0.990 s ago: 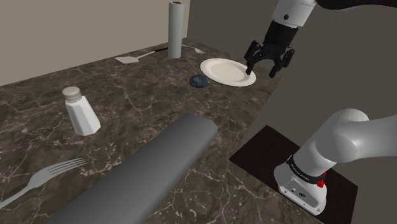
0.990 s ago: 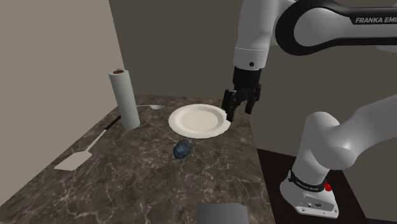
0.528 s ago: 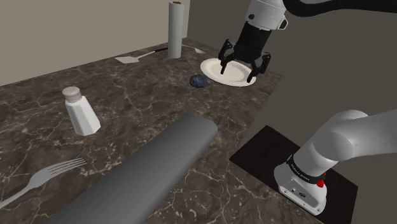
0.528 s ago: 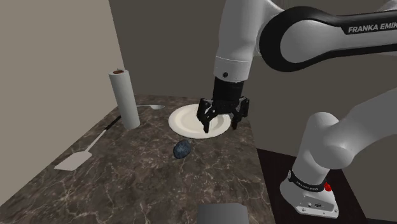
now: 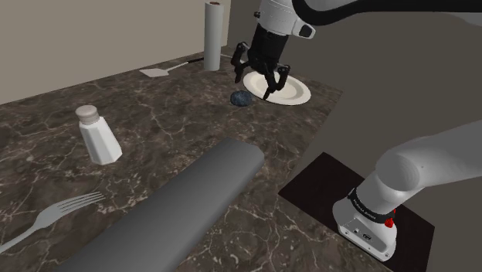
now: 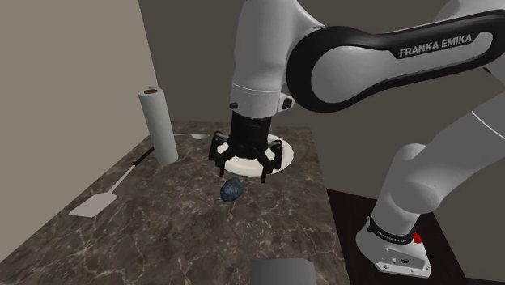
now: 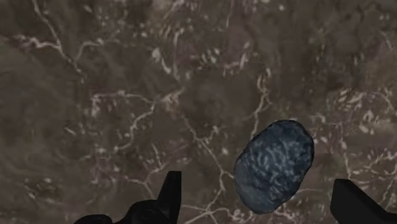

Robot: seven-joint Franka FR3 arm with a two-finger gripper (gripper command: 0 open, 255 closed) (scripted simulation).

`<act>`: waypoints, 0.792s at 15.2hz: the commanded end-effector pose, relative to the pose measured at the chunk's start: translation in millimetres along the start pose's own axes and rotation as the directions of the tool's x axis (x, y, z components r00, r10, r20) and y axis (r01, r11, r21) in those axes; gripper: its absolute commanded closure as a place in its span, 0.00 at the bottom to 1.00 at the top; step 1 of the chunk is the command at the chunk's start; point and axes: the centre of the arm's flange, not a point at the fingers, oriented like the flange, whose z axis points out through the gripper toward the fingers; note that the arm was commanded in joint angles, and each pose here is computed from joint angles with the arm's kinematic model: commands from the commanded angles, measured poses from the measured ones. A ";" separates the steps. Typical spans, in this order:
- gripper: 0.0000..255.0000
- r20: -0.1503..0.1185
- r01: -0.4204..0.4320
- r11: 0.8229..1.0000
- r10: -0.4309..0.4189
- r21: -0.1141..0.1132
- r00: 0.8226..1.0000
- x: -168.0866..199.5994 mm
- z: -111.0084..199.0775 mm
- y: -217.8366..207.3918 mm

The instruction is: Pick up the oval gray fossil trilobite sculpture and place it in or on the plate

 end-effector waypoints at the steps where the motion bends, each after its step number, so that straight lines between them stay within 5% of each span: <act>1: 0.00 0.000 -0.025 1.000 0.025 0.004 1.000 -2.8 7.8 -6.8; 12: 0.00 0.000 -0.025 1.000 0.025 0.004 1.000 -2.8 37.2 -6.9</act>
